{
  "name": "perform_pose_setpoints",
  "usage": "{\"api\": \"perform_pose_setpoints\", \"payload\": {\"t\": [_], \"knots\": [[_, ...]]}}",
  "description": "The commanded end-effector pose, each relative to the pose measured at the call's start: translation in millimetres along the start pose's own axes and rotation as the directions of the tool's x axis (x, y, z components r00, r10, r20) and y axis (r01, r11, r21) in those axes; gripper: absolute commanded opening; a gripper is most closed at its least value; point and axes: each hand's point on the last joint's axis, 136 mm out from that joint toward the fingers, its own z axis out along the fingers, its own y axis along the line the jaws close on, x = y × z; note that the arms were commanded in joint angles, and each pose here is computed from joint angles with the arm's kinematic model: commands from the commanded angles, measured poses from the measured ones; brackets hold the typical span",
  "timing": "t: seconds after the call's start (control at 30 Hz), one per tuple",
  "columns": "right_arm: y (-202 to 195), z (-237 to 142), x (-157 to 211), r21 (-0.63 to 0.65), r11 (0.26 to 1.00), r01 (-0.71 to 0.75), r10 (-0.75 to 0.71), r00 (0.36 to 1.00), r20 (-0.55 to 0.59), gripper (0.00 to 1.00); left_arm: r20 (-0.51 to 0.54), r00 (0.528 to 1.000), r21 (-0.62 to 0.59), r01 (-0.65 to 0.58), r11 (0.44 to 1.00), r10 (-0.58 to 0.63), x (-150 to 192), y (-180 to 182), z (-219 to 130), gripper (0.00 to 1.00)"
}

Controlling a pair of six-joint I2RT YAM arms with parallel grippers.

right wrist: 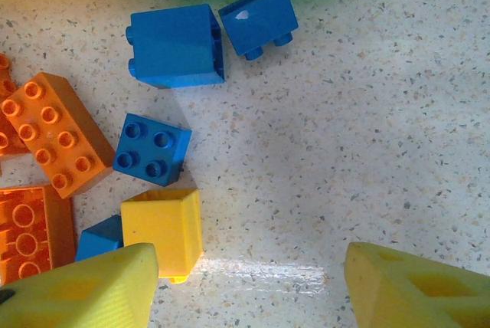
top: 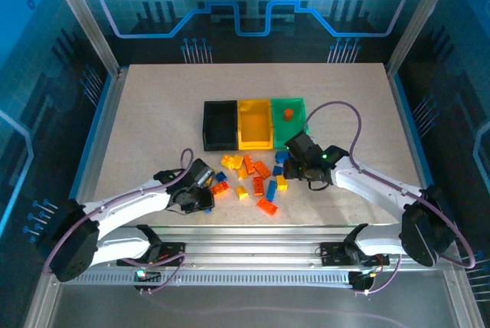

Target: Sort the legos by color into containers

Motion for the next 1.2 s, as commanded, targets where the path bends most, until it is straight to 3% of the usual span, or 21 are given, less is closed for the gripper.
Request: {"api": "perform_pose_setpoints", "payload": {"t": [0.0, 0.2, 0.4, 0.57, 0.73, 0.93, 1.13, 1.17], "knots": [[-5, 2, -3, 0.009, 0.999, -0.032, 0.032, 0.999, 0.012, 0.67, 0.024, 1.000, 0.052, -0.006, 0.999, 0.005, -8, -20, -24, 0.14], [-8, 5, 0, 0.005, 0.998, -0.057, 0.057, 0.998, 0.004, 0.67, 0.178, 0.980, 0.162, -0.121, 0.979, 0.092, -81, -108, -60, 0.14], [-14, 5, 3, 0.012, 0.997, -0.076, 0.076, 0.997, -0.002, 0.67, 0.296, 0.944, 0.140, -0.193, 0.971, 0.145, -175, -183, -59, 0.12], [-20, 3, 7, 0.015, 0.996, -0.088, 0.088, 0.996, -0.006, 0.67, 0.323, 0.927, 0.057, -0.217, 0.974, 0.188, -227, -209, -34, 0.11], [-23, -1, 9, 0.001, 0.995, -0.100, 0.100, 0.995, -0.001, 0.67, 0.286, 0.941, -0.014, -0.183, 0.983, 0.179, -246, -200, -1, 0.10], [-20, 3, 13, -0.023, 0.994, -0.105, 0.104, 0.995, -0.008, 0.69, 0.274, 0.946, 0.008, -0.181, 0.983, 0.172, -247, -207, 5, 0.51], [1, 13, 17, -0.126, 0.986, -0.105, 0.101, 0.994, -0.041, 0.63, 0.367, 0.918, 0.137, -0.214, 0.967, 0.151, -243, -240, -55, 0.73], [5, 15, 18, -0.137, 0.986, -0.097, 0.091, 0.995, -0.048, 0.62, 0.385, 0.911, 0.166, -0.224, 0.960, 0.146, -240, -244, -68, 0.83]]}}
